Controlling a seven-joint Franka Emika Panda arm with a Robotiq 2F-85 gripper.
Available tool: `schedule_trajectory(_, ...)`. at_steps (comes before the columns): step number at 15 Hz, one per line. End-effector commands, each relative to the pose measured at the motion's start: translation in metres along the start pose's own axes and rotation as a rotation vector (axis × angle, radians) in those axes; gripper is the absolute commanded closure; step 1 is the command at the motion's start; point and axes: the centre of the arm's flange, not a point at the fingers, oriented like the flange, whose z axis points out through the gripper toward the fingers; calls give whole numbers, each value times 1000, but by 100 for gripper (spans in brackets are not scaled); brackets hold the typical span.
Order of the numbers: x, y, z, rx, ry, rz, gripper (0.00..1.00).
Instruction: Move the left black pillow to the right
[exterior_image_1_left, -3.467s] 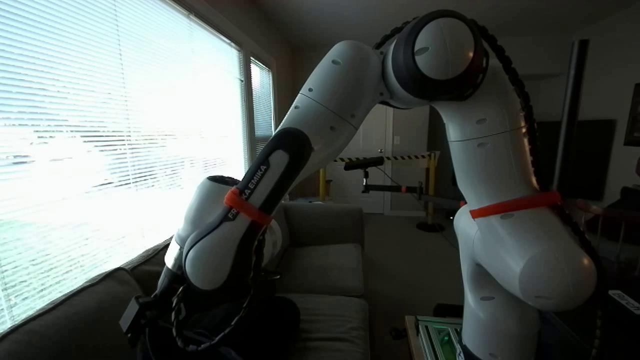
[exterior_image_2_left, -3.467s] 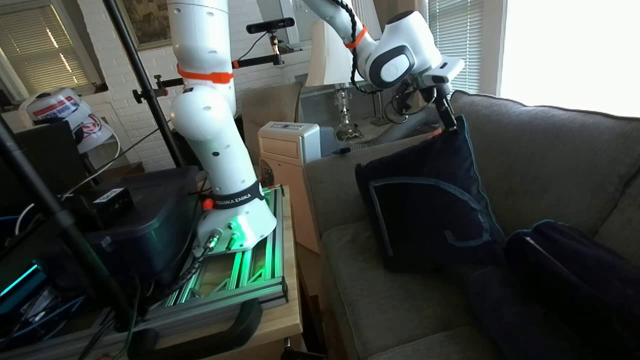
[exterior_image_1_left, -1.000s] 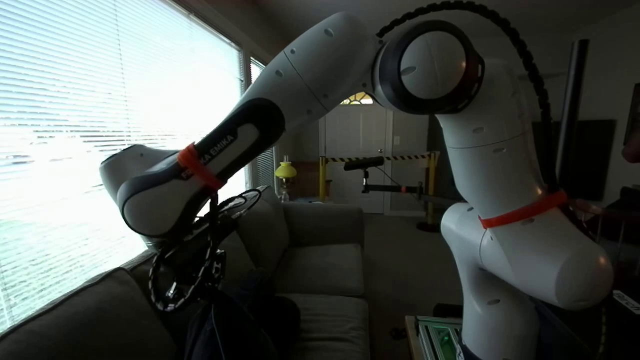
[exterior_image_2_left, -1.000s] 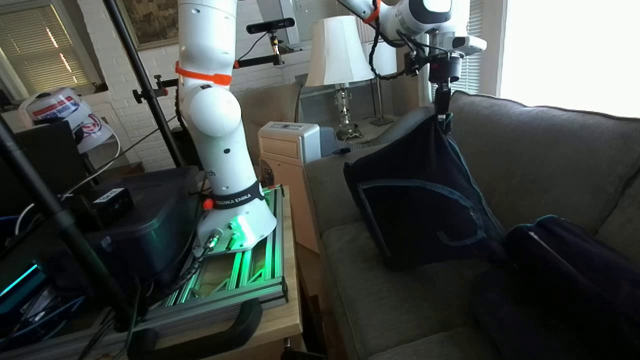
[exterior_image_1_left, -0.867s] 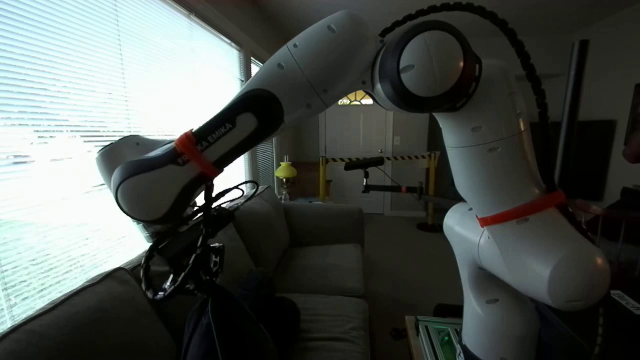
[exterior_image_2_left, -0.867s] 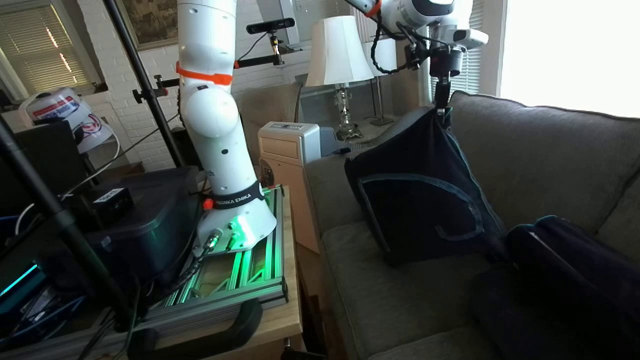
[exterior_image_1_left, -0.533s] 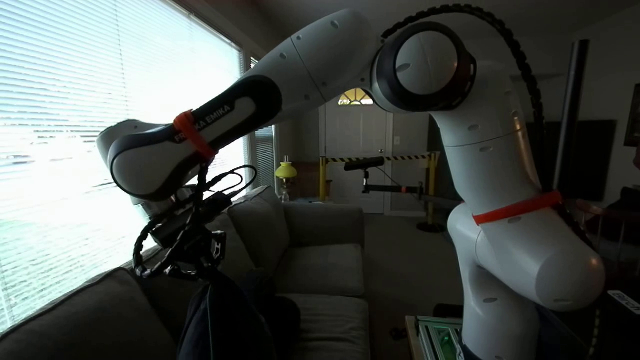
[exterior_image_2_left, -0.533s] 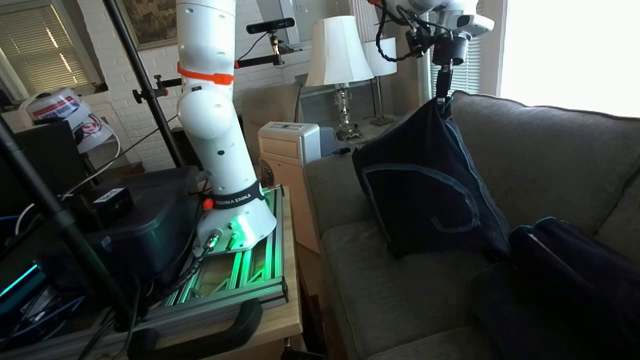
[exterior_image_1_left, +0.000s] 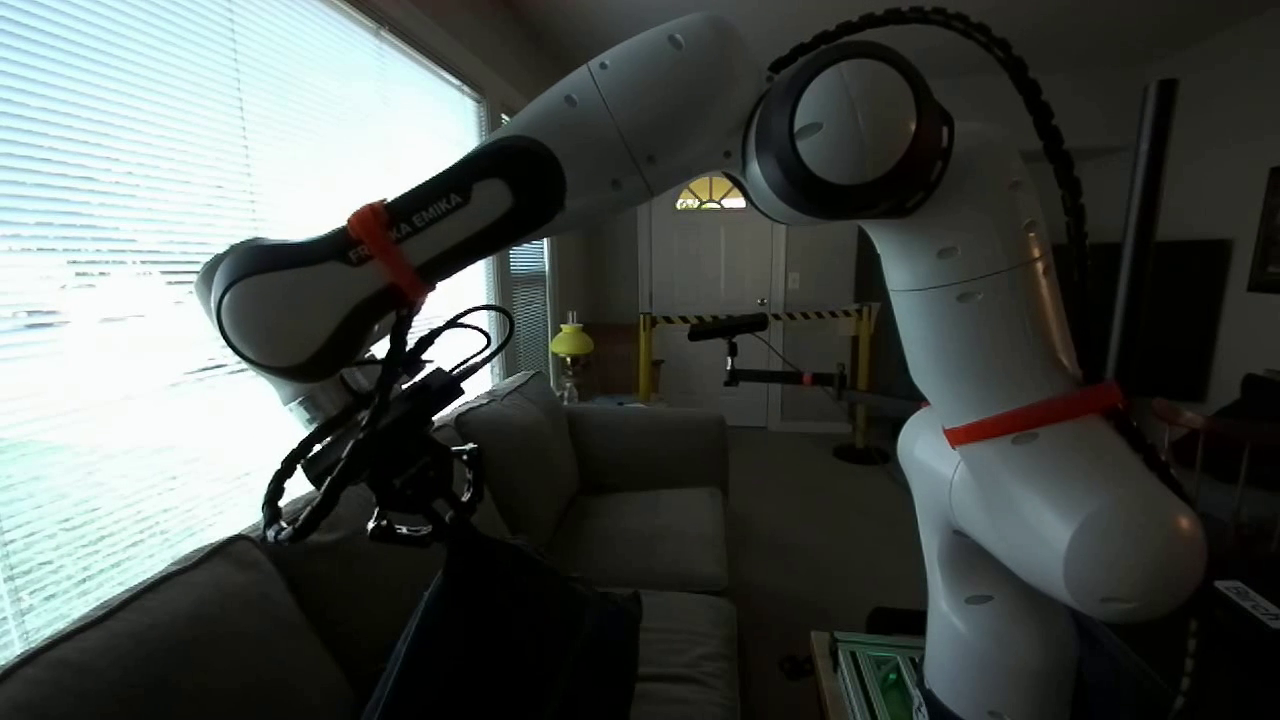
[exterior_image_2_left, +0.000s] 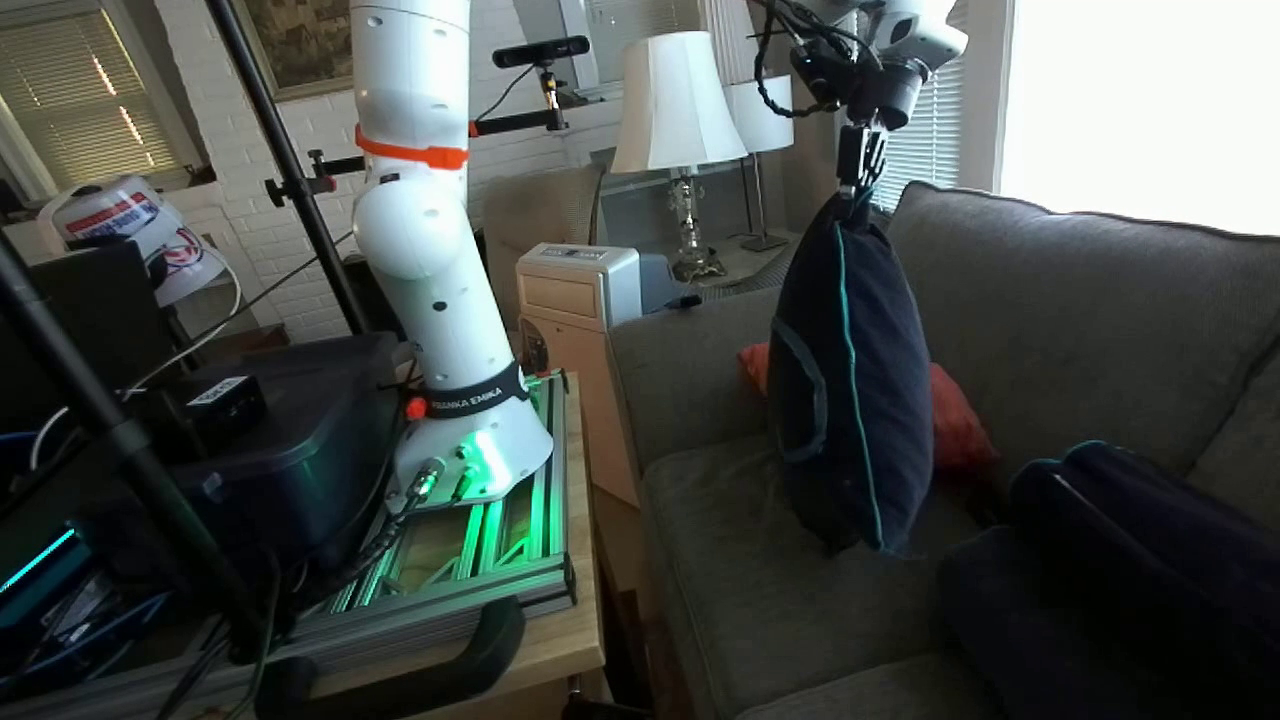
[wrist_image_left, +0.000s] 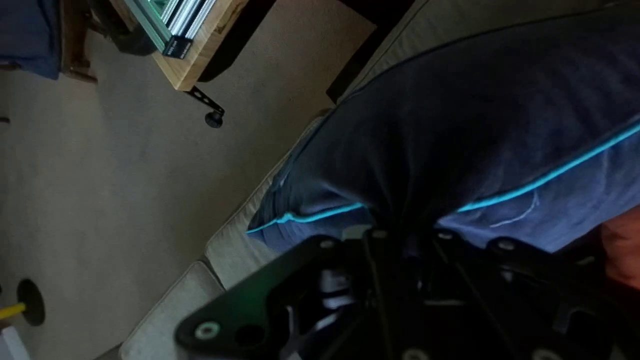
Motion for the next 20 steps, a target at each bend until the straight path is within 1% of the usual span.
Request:
schedule_trajectory(1,-4,21,-6,40,-13,122,97)
schedule_trajectory(4,5,22,-2,70,-36,185,97)
schedule_trajectory(10,15,37,2,43,-33,355,97)
schedule_trajectory(14,22,46,0,60,-42,475,97)
schedule_trajectory(20,34,63,-6,83,-38,606,97)
